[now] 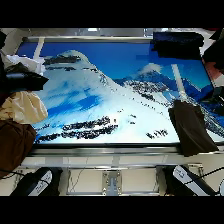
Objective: Fold the shirts.
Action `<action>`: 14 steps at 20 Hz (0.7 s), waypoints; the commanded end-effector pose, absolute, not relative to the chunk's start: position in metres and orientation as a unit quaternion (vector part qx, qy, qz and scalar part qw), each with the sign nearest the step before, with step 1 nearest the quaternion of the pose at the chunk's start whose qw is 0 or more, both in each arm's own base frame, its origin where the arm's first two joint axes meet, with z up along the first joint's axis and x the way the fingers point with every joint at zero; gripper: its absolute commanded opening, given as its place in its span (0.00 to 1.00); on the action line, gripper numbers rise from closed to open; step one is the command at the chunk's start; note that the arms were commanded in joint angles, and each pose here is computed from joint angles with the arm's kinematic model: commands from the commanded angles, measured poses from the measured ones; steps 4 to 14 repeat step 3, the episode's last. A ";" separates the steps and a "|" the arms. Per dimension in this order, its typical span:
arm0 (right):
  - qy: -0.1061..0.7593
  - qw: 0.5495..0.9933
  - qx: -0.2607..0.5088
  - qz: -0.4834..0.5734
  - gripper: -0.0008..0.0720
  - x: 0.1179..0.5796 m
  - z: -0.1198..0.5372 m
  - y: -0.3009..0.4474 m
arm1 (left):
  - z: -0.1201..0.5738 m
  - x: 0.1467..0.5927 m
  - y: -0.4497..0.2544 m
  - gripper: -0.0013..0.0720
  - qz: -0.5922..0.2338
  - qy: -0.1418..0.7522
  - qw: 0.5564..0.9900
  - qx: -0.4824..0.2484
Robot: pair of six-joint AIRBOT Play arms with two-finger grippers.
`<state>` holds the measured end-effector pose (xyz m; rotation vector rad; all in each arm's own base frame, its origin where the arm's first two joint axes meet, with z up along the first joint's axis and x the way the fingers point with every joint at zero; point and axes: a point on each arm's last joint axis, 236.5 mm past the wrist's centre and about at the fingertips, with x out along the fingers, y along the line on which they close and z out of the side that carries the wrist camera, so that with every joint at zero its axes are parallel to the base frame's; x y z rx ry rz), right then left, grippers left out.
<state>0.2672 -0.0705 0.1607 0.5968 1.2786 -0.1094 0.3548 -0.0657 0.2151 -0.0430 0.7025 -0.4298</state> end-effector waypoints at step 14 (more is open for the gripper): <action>0.596 0.768 0.235 0.002 0.95 0.274 0.169 -0.037 | 0.215 0.355 -0.065 0.03 -0.208 0.342 0.916 -0.021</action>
